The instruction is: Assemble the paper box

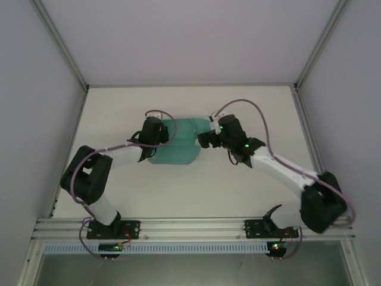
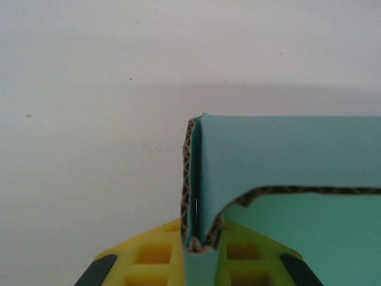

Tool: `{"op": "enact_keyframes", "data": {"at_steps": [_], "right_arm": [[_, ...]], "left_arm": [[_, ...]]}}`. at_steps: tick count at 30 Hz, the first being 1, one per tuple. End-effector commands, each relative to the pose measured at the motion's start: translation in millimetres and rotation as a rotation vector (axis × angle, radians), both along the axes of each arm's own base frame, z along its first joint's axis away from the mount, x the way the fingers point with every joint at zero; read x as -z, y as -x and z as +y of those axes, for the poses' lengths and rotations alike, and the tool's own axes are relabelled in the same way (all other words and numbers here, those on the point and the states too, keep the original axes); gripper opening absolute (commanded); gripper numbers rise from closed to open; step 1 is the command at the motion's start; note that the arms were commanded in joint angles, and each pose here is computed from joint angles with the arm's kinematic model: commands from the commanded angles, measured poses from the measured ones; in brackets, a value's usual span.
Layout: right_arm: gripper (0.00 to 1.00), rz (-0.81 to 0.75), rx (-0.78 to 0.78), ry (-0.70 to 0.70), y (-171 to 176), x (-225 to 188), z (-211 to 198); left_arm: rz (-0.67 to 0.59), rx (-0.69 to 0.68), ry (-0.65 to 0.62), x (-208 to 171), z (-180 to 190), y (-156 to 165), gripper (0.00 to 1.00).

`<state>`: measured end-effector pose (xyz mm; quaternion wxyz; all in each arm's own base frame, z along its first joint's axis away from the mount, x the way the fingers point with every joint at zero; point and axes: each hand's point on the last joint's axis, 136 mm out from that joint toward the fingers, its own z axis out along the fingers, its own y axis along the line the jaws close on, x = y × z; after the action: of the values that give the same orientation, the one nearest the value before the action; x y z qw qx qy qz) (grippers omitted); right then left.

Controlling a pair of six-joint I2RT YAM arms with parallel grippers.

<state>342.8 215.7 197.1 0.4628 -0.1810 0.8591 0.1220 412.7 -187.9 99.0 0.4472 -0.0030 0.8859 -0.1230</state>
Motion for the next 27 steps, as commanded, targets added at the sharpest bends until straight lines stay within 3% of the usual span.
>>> {"op": "enact_keyframes", "data": {"at_steps": [1,5,8,12,15,21,27], "right_arm": [[0.99,0.066,-0.009,0.008,25.4,9.2,-31.1],[0.94,0.137,0.101,-0.113,20.7,16.5,-75.2],[0.88,0.203,0.067,-0.197,11.9,25.1,-78.6],[0.81,0.246,-0.016,-0.224,-13.5,29.8,-61.0],[0.75,0.286,-0.166,-0.221,-20.0,33.5,-27.3],[0.61,0.369,-0.498,-0.279,8.6,41.6,36.2],[0.58,0.360,-0.526,-0.247,8.4,48.6,53.8]], "left_arm": [[-0.063,0.030,0.027,-22.5,-3.2,-2.7,0.00],[-0.079,0.049,0.039,-26.2,-5.0,-1.7,0.00],[-0.084,0.082,0.050,-28.1,-10.3,-0.5,0.00],[-0.086,0.118,0.060,-27.8,-16.5,1.4,0.00],[-0.086,0.112,0.061,-27.6,-16.1,0.5,0.00],[-0.070,0.096,0.039,-24.4,-15.1,-5.7,0.00],[-0.085,0.128,0.055,-28.8,-22.6,-6.7,0.00]]}}
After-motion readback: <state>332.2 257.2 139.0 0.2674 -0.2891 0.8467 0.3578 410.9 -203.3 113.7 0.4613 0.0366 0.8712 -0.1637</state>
